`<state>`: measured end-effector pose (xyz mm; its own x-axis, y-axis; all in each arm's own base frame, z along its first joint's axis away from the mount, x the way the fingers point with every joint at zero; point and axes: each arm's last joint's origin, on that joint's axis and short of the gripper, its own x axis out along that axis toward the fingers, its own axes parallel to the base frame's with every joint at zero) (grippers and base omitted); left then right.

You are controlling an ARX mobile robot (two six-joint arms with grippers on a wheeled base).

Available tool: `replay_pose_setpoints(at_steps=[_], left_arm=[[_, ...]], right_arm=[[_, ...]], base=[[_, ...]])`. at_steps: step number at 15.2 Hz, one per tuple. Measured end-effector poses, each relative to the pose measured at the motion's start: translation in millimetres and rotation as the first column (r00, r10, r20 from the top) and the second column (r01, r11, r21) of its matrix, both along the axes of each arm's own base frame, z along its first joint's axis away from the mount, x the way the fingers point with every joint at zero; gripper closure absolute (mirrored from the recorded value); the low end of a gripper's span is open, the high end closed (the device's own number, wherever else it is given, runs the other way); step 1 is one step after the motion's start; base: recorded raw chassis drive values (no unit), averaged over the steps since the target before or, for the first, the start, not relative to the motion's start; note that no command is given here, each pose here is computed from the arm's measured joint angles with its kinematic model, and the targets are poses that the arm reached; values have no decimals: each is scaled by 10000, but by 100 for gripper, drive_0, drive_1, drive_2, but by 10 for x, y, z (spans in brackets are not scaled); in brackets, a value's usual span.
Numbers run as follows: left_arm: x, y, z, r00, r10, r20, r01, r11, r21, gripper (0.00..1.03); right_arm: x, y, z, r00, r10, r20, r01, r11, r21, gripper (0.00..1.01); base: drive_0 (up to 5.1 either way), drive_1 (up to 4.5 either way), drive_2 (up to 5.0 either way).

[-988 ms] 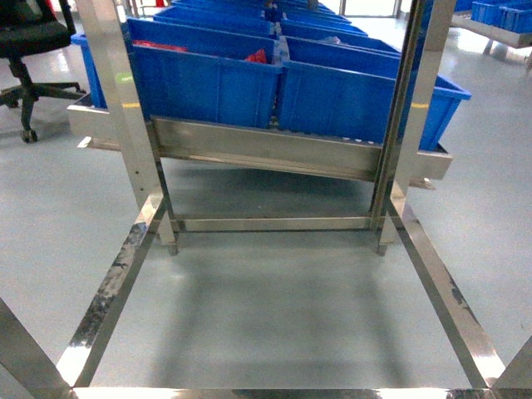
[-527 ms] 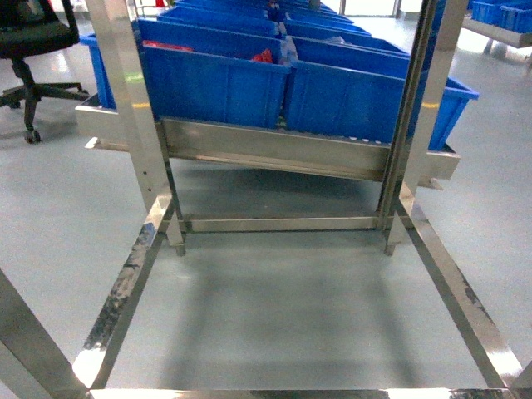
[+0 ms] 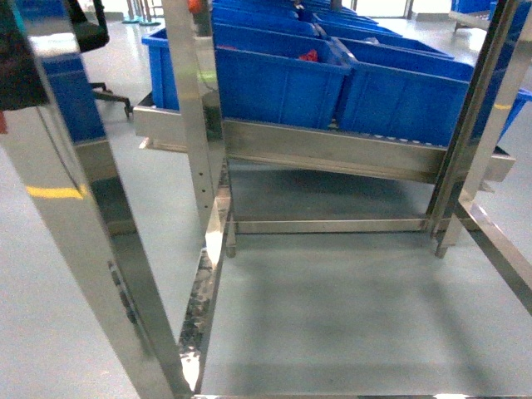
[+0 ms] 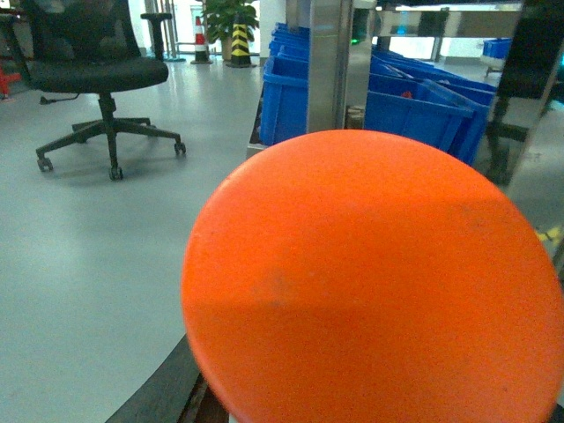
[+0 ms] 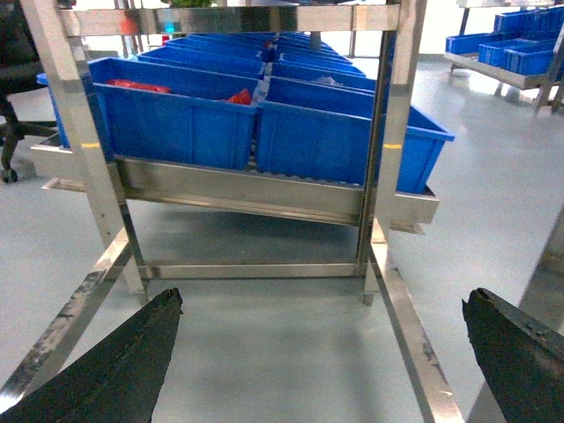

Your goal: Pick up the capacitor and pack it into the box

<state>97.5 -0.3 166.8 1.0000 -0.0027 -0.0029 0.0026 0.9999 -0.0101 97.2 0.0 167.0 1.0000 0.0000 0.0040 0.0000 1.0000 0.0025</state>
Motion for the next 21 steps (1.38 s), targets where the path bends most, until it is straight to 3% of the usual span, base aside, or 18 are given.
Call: replay_pose_setpoints(at_steps=[21], left_arm=[[0, 0, -1, 10000, 0, -8, 0, 10000, -4, 59]], right_arm=[[0, 0, 1, 10000, 8, 8, -8, 10000, 0, 3]], base=[[-497, 248, 248]])
